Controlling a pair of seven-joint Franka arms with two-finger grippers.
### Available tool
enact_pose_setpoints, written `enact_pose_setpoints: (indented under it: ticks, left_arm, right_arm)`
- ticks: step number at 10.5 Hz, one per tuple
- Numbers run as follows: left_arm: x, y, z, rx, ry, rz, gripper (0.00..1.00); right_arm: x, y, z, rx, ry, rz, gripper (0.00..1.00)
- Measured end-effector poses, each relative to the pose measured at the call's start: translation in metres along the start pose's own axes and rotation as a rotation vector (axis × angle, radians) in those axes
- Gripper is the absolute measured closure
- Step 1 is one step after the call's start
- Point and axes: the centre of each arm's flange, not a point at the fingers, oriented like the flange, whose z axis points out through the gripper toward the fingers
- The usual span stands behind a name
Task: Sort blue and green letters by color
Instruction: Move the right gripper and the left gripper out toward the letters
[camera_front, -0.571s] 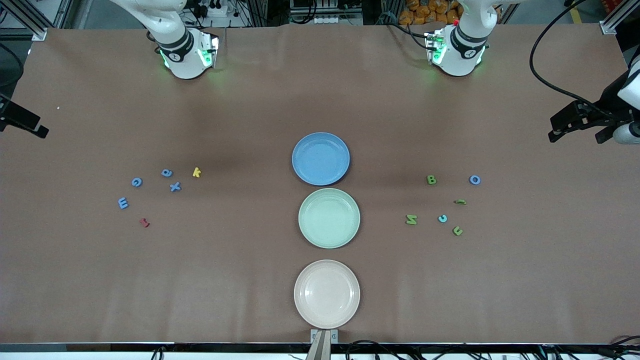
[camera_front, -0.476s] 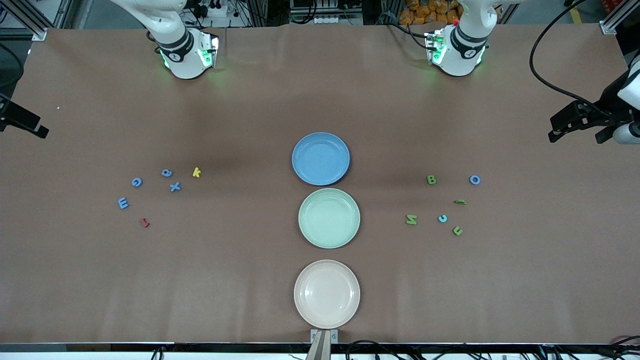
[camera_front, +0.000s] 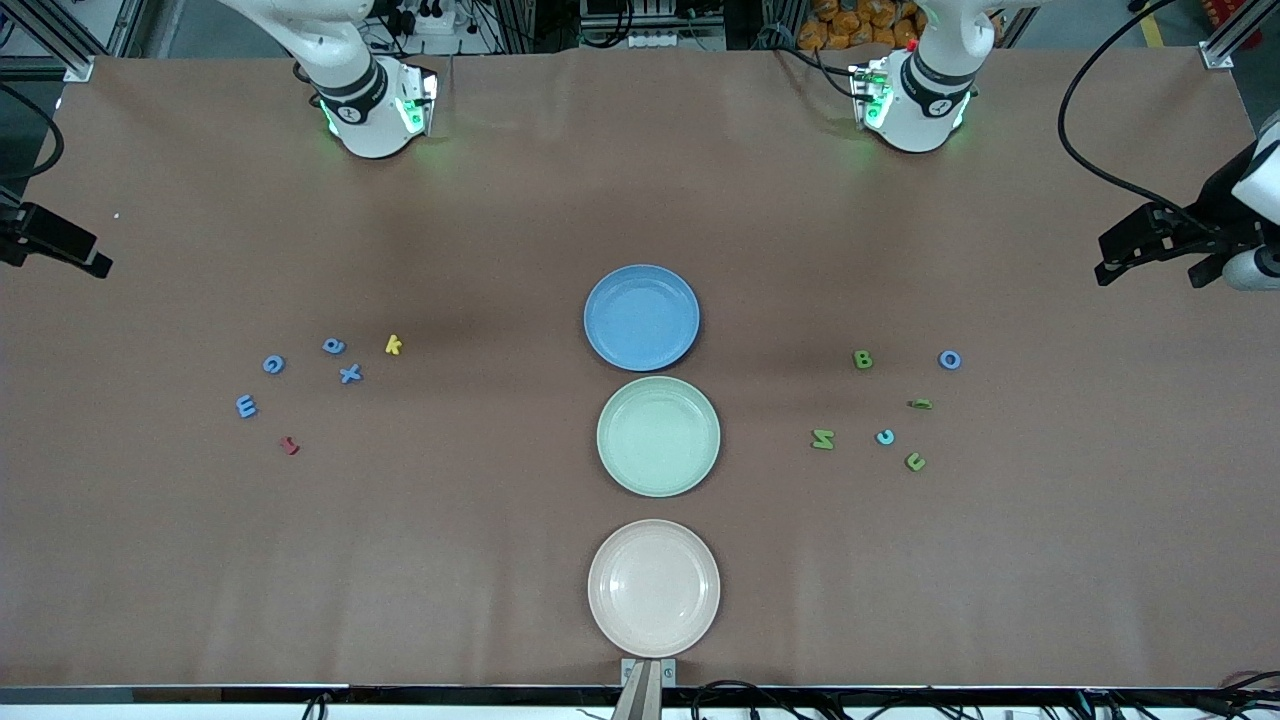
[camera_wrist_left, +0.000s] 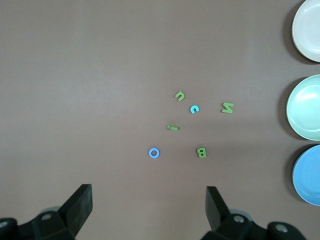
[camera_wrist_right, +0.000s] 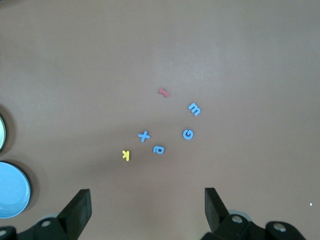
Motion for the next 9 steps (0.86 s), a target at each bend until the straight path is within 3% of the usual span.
enact_pose_setpoints:
  ticks: [5, 9]
  left_arm:
    - [0.014, 0.005, 0.062, -0.008, -0.083, 0.01, 0.0]
    - [0.017, 0.017, 0.148, -0.012, -0.047, 0.028, 0.0]
  right_arm:
    - [0.014, -0.001, 0.029, 0.0, -0.049, 0.002, 0.0]
    - [0.028, 0.01, 0.098, 0.001, -0.048, 0.032, 0.0]
